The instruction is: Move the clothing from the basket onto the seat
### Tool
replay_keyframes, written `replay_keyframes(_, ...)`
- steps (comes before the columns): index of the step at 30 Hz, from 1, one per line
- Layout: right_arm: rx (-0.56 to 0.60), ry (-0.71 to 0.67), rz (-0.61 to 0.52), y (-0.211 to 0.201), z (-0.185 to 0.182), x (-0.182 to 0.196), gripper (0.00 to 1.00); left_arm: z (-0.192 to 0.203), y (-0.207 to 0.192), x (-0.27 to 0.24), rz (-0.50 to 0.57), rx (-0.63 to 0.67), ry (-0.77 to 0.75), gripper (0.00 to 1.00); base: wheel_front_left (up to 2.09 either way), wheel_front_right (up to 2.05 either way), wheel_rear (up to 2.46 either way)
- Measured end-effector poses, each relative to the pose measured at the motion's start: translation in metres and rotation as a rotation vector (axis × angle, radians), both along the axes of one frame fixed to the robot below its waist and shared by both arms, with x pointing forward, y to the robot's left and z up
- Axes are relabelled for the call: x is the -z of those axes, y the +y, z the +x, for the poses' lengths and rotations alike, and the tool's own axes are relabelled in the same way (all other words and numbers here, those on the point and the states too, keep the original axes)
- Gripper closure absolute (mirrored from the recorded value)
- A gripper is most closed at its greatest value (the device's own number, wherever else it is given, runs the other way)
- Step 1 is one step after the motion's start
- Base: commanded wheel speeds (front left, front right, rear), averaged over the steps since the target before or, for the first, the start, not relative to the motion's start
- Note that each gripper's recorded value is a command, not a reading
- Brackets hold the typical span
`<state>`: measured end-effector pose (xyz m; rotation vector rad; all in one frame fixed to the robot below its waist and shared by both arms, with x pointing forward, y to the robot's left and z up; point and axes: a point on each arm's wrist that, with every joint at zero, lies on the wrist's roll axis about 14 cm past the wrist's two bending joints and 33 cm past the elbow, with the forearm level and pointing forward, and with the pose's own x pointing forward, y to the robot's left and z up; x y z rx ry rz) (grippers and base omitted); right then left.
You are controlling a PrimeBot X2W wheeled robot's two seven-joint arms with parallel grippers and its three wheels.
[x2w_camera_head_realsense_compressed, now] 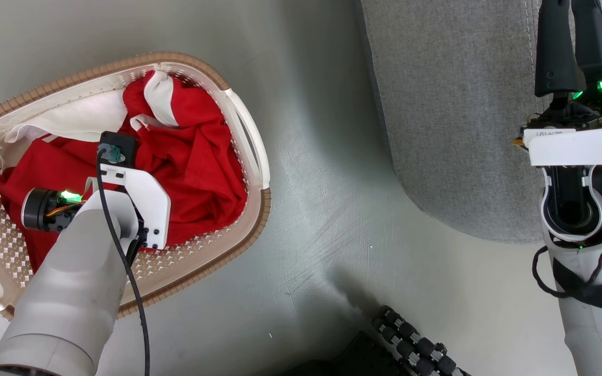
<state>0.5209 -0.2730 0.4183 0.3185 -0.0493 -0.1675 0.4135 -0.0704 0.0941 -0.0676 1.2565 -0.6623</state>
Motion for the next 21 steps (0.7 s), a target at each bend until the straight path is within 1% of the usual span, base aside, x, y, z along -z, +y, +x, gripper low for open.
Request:
replay_keyframes(10,-0.01,-0.029,0.004,0.003,0.006,-0.009,0.0,0.008,0.0,-0.007,-0.022,-0.012,-0.028,1.0,0.0,0.0,0.0)
replay_keyframes(13,-0.011,-0.037,0.007,0.004,0.007,-0.011,0.0,0.012,0.0,-0.011,-0.032,-0.036,-0.041,1.0,0.0,0.0,0.0)
replay_keyframes(21,-0.011,-0.069,0.015,0.005,0.008,-0.023,0.0,0.03,-0.002,-0.03,-0.082,-0.069,-0.132,1.0,0.0,0.0,0.0)
